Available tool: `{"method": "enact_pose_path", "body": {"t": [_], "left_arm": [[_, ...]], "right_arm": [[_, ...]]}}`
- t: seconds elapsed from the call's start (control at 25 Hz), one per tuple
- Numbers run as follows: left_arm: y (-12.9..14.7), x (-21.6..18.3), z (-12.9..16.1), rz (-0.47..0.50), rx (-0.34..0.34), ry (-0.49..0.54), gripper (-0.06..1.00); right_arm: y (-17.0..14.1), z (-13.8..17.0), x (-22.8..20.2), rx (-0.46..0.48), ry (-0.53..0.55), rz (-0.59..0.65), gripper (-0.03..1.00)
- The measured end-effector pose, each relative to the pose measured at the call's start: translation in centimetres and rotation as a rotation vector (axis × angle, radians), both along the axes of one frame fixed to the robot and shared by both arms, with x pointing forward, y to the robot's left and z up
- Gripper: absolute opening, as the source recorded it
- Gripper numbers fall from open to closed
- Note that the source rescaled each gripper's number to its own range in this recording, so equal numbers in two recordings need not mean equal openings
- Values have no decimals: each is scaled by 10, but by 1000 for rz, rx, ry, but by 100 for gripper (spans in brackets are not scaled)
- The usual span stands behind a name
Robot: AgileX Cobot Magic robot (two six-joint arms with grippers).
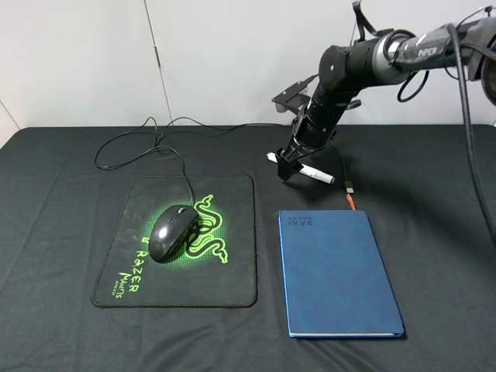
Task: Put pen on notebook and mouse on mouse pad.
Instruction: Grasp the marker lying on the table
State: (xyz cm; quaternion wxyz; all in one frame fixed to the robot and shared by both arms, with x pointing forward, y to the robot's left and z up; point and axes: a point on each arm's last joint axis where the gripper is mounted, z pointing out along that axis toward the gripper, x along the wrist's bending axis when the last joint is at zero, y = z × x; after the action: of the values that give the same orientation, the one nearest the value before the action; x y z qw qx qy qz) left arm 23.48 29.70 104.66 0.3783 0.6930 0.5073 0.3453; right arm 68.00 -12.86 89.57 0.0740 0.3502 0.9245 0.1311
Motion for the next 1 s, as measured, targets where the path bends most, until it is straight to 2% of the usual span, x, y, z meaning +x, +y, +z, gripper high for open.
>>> {"method": "enact_pose_path", "body": {"t": [0.24,0.64,0.72,0.8,0.92,1.0], "left_arm": [[0,0,0,0,0,0,100],[0,0,0,0,0,0,100],[0,0,0,1,1,0,100],[0,0,0,1,1,0,100],[0,0,0,1,1,0,100],[0,0,0,1,1,0,100]], "right_arm": [[-11,-3,5,2,-3,-27,100],[-12,-11,6,12,16,-42,100],[-12,-11,6,13,17,-43,97],[-11,-12,5,18,23,-46,88],[-11,-12,5,21,24,-47,65],[-11,-12,5,21,24,-47,45]]}}
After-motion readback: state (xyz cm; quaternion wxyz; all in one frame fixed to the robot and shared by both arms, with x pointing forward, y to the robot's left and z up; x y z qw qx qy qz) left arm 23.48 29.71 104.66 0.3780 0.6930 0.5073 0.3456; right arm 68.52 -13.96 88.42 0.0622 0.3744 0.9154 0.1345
